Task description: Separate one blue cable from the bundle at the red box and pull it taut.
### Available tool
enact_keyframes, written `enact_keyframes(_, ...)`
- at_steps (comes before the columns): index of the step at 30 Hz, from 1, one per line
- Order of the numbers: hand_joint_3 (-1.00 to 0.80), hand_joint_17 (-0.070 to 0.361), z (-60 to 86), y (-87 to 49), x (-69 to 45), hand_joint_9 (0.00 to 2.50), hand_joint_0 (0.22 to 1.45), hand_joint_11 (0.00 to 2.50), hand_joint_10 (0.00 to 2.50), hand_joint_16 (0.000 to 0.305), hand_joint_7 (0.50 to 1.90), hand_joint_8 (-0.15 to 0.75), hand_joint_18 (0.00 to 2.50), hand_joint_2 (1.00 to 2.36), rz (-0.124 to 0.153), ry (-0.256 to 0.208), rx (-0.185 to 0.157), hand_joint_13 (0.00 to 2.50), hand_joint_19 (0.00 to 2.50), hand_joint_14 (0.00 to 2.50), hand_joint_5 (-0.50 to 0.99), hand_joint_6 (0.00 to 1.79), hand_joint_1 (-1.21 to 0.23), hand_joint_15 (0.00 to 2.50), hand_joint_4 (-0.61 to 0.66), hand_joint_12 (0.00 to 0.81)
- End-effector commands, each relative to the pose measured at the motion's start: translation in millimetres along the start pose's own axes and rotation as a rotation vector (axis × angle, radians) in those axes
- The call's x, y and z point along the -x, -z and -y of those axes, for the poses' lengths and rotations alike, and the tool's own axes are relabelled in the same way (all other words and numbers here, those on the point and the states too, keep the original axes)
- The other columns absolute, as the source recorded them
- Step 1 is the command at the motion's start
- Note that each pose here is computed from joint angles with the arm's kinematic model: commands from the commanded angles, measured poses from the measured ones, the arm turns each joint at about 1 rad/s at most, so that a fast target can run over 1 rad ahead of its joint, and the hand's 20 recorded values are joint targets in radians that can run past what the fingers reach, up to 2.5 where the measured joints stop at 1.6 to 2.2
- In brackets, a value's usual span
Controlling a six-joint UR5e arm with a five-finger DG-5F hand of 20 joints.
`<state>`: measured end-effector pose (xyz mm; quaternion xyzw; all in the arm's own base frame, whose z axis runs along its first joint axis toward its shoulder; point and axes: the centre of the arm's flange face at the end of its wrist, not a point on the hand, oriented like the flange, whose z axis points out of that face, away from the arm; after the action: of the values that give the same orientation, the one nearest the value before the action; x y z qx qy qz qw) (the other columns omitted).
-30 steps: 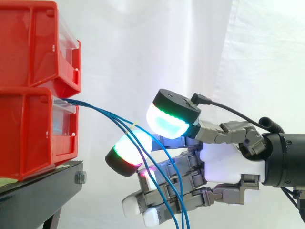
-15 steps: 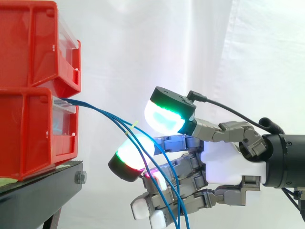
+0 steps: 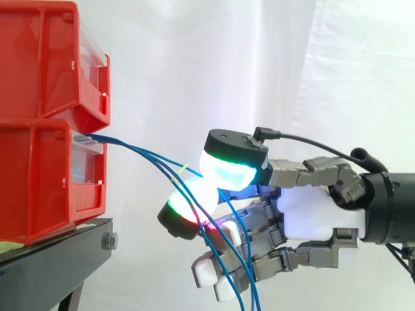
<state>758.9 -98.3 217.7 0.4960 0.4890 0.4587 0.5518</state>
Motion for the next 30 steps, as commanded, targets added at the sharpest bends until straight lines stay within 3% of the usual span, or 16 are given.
enact_keyframes(1,-0.22,0.123,-6.5,2.2,1.6,0.94,0.63,1.26,0.01,0.054,0.73,0.274,0.57,1.01,0.0,0.008,-0.006,0.78,0.75,0.02,-0.21,0.95,-0.63,0.66,0.11,0.376)
enact_keyframes(7,-0.29,0.118,-16.5,5.6,3.1,0.93,0.62,1.27,0.01,0.052,0.73,0.263,0.56,1.01,-0.001,0.031,-0.015,0.78,0.77,0.02,-0.21,0.95,-0.62,0.66,0.13,0.366)
enact_keyframes(12,-0.49,0.112,-25.0,7.2,4.1,0.93,0.56,1.27,0.02,0.05,0.73,0.248,0.53,1.0,-0.001,0.041,-0.015,0.76,0.8,0.03,-0.21,0.93,-0.45,0.69,0.11,0.351)
enact_keyframes(16,-0.5,0.112,-27.0,8.9,5.0,0.95,0.56,1.28,0.01,0.05,0.76,0.249,0.52,1.0,0.003,0.045,-0.024,0.77,0.81,0.02,-0.21,0.92,-0.37,0.69,0.1,0.355)
enact_keyframes(23,-0.5,0.113,-25.6,8.9,1.4,0.96,0.56,1.27,0.02,0.05,0.77,0.253,0.53,1.0,-0.002,0.049,-0.025,0.77,0.81,0.02,-0.21,0.9,-0.38,0.71,0.11,0.358)
enact_keyframes(28,-0.5,0.118,-24.0,9.1,-1.8,0.95,0.53,1.62,0.0,0.052,0.73,0.236,0.55,1.0,0.007,0.052,-0.029,0.86,0.82,0.03,-0.23,0.91,-0.44,0.91,0.14,0.36)
enact_keyframes(29,-0.5,0.119,-23.9,9.1,-0.7,0.89,0.53,1.6,0.18,0.053,0.73,0.236,0.57,1.0,0.017,0.052,-0.03,0.89,0.83,0.03,-0.23,0.91,-0.45,0.96,0.14,0.359)
enact_keyframes(30,-0.5,0.119,-23.9,9.1,0.0,0.78,0.52,1.44,0.52,0.053,0.72,0.243,0.6,1.0,0.025,0.052,-0.031,0.9,0.86,0.03,-0.24,0.91,-0.47,1.0,0.15,0.359)
